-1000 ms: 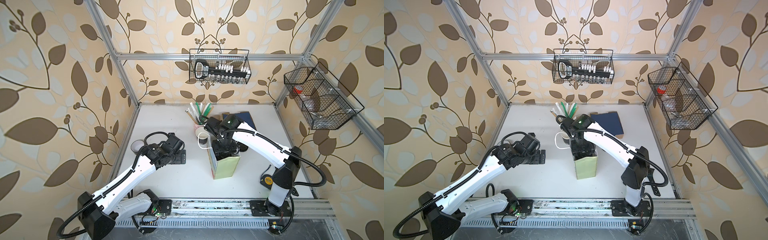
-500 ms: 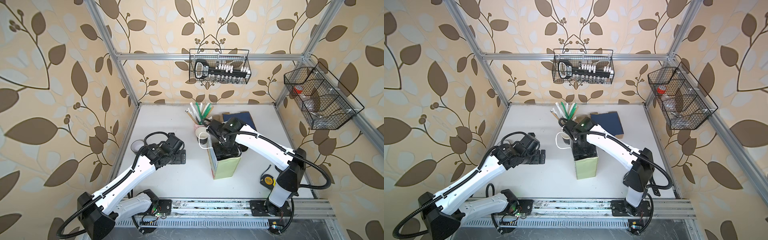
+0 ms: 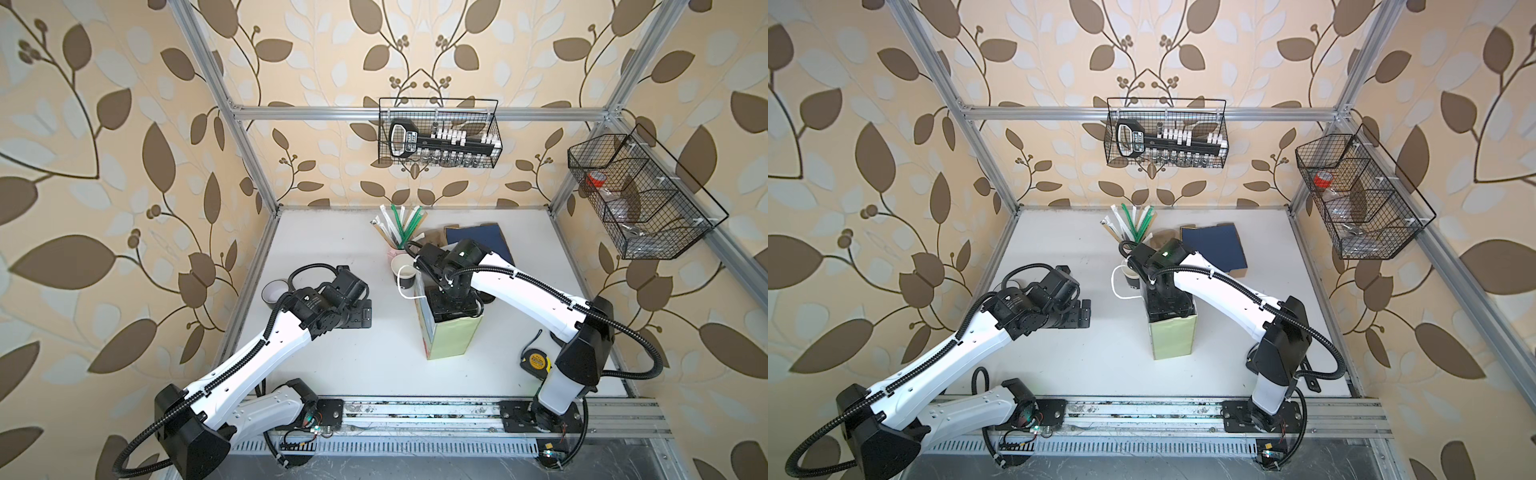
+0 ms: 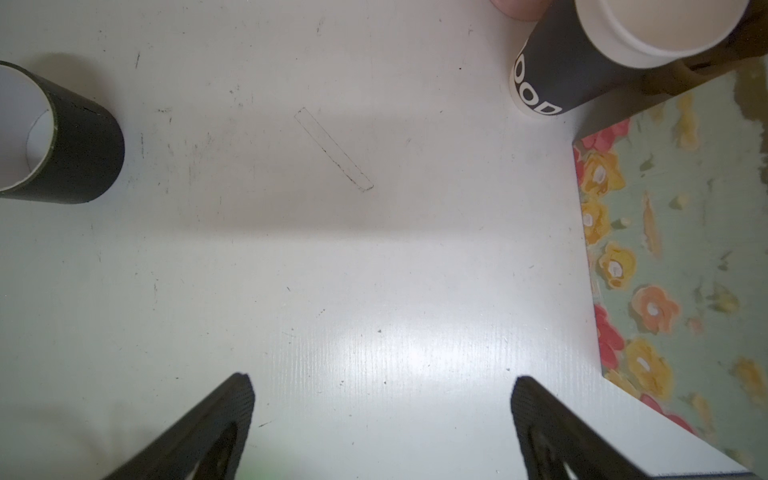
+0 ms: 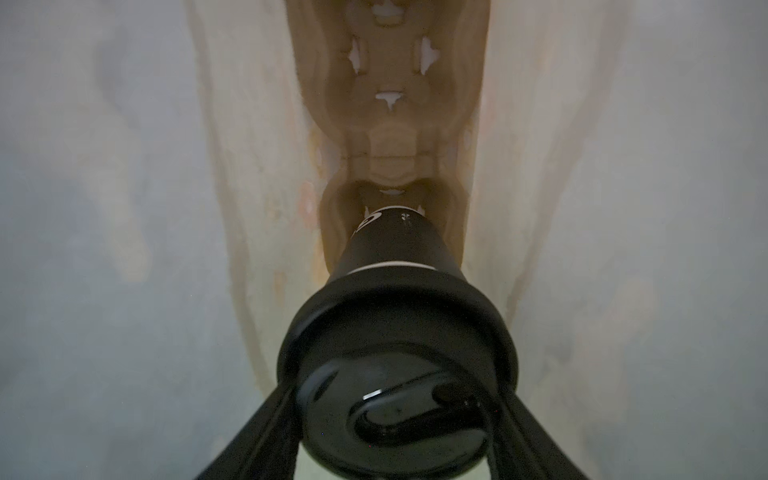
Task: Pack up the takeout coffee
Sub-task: 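Lower the black tumbler into the bag toward the carrier slot, then push the black tumbler down into the beige carrier cup slot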
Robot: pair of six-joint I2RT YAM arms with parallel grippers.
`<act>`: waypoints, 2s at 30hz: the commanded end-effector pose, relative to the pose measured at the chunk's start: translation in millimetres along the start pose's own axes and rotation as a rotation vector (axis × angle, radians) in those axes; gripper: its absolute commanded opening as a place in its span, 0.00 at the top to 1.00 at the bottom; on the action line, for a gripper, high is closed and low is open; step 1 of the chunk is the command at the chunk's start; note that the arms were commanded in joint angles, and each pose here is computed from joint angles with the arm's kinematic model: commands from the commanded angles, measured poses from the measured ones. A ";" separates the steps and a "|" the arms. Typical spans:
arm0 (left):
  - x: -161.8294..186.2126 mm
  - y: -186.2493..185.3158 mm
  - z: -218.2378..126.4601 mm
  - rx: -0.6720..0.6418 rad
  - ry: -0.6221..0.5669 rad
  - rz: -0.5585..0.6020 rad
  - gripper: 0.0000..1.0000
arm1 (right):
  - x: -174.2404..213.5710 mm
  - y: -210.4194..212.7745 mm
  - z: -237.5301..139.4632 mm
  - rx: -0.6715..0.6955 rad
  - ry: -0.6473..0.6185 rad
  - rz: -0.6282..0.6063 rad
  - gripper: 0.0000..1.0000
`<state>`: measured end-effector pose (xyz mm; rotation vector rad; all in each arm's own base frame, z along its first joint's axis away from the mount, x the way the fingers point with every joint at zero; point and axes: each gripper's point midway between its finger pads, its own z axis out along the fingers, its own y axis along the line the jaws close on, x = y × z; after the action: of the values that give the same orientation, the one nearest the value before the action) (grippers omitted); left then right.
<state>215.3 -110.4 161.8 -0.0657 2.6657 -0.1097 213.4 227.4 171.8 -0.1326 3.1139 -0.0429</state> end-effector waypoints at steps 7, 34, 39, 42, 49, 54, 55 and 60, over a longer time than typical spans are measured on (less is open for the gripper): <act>-4.7 4.2 -4.7 -0.011 -0.018 0.003 0.01 | 8.6 -7.5 -4.2 -0.006 0.001 0.020 1.00; -4.9 4.9 -3.4 -0.019 -0.016 0.006 0.01 | 23.4 -6.4 27.2 -0.010 0.044 0.012 1.00; -5.0 5.3 -3.7 -0.019 -0.017 0.004 0.01 | 25.0 -5.1 32.1 -0.019 0.042 0.015 1.00; -5.0 5.2 -3.4 -0.020 -0.016 0.005 0.01 | 26.8 -5.5 37.4 -0.016 0.049 0.011 1.00; -4.8 5.4 -2.7 -0.022 -0.013 0.007 0.01 | 28.6 -8.2 46.4 -0.001 0.057 0.008 1.00; -5.0 5.4 -2.5 -0.023 -0.013 0.007 0.01 | 32.4 -10.1 57.1 0.012 0.071 0.001 1.00; -4.8 5.7 -2.4 -0.024 -0.012 0.006 0.01 | 32.8 -10.6 58.5 0.013 0.073 0.001 1.00; -5.1 6.0 -2.3 -0.024 -0.013 0.005 0.01 | 34.2 -13.1 65.4 0.024 0.075 -0.010 1.00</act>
<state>216.1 -108.9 161.7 -0.0741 2.6650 -0.1059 193.7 216.7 134.4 -0.1345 3.1207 0.0140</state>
